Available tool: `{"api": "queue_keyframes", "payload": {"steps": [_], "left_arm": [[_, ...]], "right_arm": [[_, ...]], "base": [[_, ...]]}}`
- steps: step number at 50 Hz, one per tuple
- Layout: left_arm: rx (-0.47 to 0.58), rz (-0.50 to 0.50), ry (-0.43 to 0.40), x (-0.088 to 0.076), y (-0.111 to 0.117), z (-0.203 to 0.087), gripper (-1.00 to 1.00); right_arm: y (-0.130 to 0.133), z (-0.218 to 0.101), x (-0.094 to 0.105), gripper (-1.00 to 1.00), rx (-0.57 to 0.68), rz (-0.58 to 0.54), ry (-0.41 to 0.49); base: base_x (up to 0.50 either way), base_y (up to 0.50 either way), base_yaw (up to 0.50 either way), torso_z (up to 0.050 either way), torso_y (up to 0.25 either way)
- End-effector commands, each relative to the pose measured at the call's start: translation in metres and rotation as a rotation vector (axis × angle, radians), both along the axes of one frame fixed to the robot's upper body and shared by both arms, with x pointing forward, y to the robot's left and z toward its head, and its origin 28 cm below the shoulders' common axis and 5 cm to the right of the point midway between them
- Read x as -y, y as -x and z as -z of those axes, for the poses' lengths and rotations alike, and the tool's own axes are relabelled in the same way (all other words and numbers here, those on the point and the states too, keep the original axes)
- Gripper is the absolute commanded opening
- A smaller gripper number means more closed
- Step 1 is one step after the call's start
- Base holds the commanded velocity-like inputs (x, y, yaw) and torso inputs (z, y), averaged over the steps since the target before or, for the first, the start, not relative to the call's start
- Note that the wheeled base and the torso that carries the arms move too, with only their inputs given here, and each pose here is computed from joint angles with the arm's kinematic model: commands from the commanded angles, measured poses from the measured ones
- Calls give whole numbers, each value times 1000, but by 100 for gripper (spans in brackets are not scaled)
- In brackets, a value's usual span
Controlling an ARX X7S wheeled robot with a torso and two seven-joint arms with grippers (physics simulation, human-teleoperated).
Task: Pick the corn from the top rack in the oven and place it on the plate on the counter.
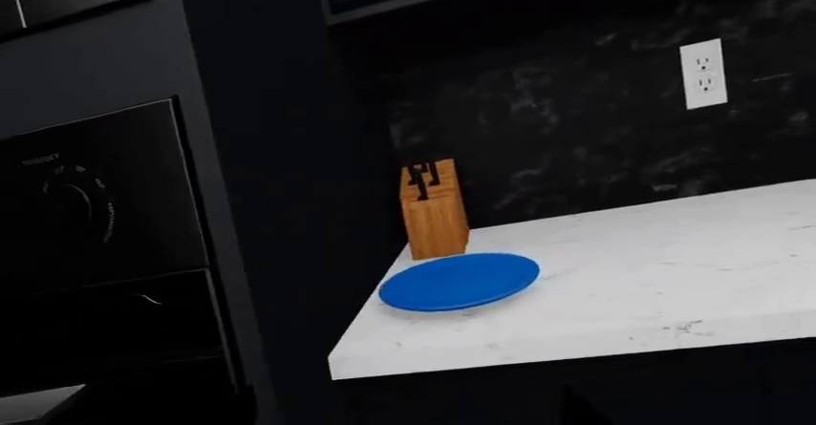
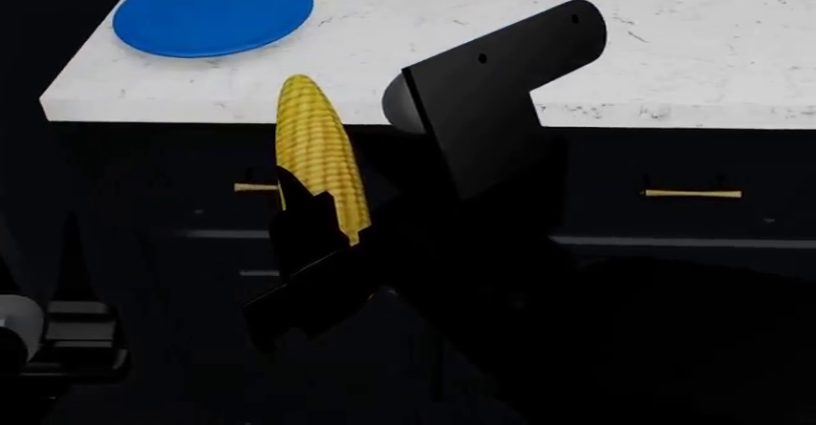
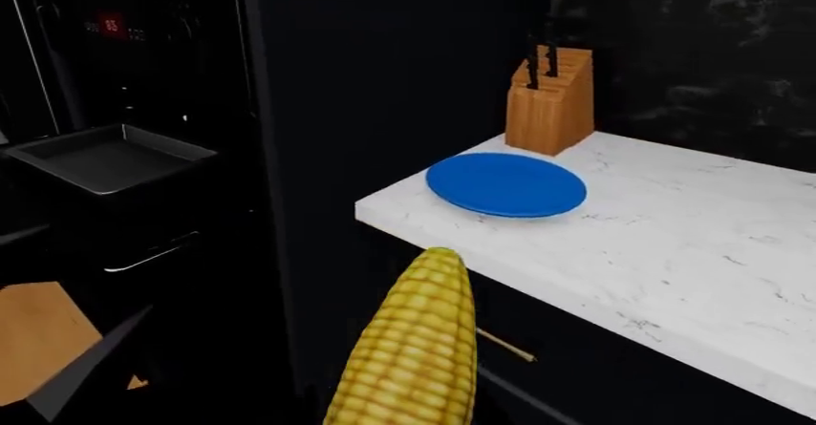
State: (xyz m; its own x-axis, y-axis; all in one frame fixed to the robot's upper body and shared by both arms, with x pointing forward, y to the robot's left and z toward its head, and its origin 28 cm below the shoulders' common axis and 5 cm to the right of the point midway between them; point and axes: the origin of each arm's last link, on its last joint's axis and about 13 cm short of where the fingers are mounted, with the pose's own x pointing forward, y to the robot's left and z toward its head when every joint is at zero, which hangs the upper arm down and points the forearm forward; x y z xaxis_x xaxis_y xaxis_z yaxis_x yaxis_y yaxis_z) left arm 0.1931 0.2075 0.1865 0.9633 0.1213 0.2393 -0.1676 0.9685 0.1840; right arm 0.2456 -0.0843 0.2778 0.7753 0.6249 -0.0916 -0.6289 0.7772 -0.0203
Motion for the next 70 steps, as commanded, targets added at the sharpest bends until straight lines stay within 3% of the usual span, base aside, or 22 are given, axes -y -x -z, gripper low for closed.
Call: {"api": "queue_keyframes", "payload": {"steps": [1, 10, 14, 16, 30, 33, 37, 39, 41, 46, 70], "left_arm": [[8, 9, 17, -1, 0, -3, 100], [15, 8, 23, -2, 1, -3, 100], [5, 3, 19, -2, 1, -3, 100], [13, 1, 20, -2, 2, -3, 100], [17, -14, 4, -1, 5, -9, 100], [19, -17, 2, -1, 5, -12, 100], [19, -19, 0, -1, 5, -13, 100], [22, -23, 0, -1, 6, -15, 100], [29, -26, -2, -2, 7, -16, 100], [33, -30, -6, -2, 9, -20, 100], [29, -22, -14, 0, 8, -19, 100]], "right_arm": [[-2, -4, 1, -100, 18, 13, -32], [-1, -4, 0, -100, 59, 14, -13], [-2, -4, 0, -100, 63, 4, -44], [-2, -5, 2, -100, 122, 36, -16], [-14, -18, 15, -100, 276, 173, -138], [-18, -25, 16, -100, 293, 201, -88], [-20, -33, 19, -100, 304, 190, -56], [-19, -38, 19, -100, 328, 157, -103], [-20, -42, 19, -100, 341, 173, -56], [-16, -53, 17, -100, 374, 167, -86], [-20, -48, 14, -100, 412, 143, -52]], "base": [[-1, -348, 0, 0, 0], [0, -9, 0, 0, 0], [0, 0, 0, 0, 0], [0, 0, 0, 0, 0], [0, 0, 0, 0, 0], [0, 0, 0, 0, 0], [0, 0, 0, 0, 0], [0, 0, 0, 0, 0], [0, 0, 0, 0, 0], [0, 0, 0, 0, 0], [359, -114, 0, 0, 0]]}}
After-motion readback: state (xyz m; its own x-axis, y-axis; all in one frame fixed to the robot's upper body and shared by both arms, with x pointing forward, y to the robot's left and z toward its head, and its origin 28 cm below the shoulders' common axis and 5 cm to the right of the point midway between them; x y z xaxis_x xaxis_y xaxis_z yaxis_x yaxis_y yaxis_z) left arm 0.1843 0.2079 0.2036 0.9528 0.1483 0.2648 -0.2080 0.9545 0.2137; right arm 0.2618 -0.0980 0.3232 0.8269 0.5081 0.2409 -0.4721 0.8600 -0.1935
